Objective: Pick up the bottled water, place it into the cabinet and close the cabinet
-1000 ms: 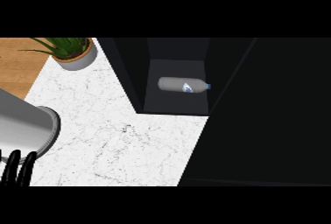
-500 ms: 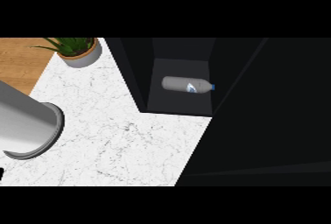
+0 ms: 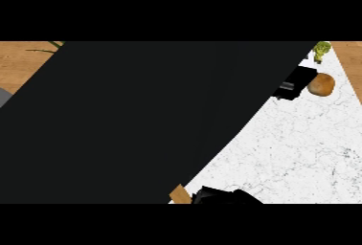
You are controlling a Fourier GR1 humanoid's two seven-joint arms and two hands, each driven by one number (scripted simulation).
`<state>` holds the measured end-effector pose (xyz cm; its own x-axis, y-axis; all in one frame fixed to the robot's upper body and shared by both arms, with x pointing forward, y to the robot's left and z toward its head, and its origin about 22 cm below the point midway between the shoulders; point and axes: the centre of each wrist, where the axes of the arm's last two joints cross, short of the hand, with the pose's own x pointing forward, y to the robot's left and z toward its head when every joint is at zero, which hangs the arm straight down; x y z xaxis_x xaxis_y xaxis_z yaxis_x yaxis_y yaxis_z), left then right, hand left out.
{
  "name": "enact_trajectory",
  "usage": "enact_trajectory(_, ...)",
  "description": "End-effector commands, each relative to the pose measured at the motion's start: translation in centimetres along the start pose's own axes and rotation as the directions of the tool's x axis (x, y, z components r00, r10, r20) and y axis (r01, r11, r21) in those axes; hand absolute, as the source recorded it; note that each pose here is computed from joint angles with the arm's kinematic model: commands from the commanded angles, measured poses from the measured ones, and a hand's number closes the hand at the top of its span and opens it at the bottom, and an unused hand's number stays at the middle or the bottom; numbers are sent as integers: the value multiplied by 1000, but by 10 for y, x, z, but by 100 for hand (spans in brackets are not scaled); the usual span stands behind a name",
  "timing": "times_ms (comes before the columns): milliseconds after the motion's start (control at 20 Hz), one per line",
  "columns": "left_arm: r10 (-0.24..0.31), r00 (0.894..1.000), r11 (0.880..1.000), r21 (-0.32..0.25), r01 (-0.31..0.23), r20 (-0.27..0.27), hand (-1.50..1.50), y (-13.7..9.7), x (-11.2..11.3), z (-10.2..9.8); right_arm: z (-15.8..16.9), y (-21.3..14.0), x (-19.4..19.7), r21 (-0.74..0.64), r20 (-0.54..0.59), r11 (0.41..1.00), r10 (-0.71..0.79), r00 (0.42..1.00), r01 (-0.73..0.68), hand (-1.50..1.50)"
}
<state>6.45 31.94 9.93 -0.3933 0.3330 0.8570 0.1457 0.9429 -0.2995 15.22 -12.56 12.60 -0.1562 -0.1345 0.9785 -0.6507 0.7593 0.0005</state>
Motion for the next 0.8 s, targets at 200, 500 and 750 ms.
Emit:
enact_trajectory(200,19,1000,1000,22,-19,17,-150,25,15,22,-75,-29,8,-8,-34,991,-131,991,130,150)
enact_trajectory(500,8,1000,1000,23,-8,21,-150,40,32,22,-123,-75,20,-14,20,980,-199,980,199,150)
enact_trajectory(750,16,998,999,30,-17,54,-150,35,37,34,-151,-95,-4,-11,-40,983,-186,982,186,150)
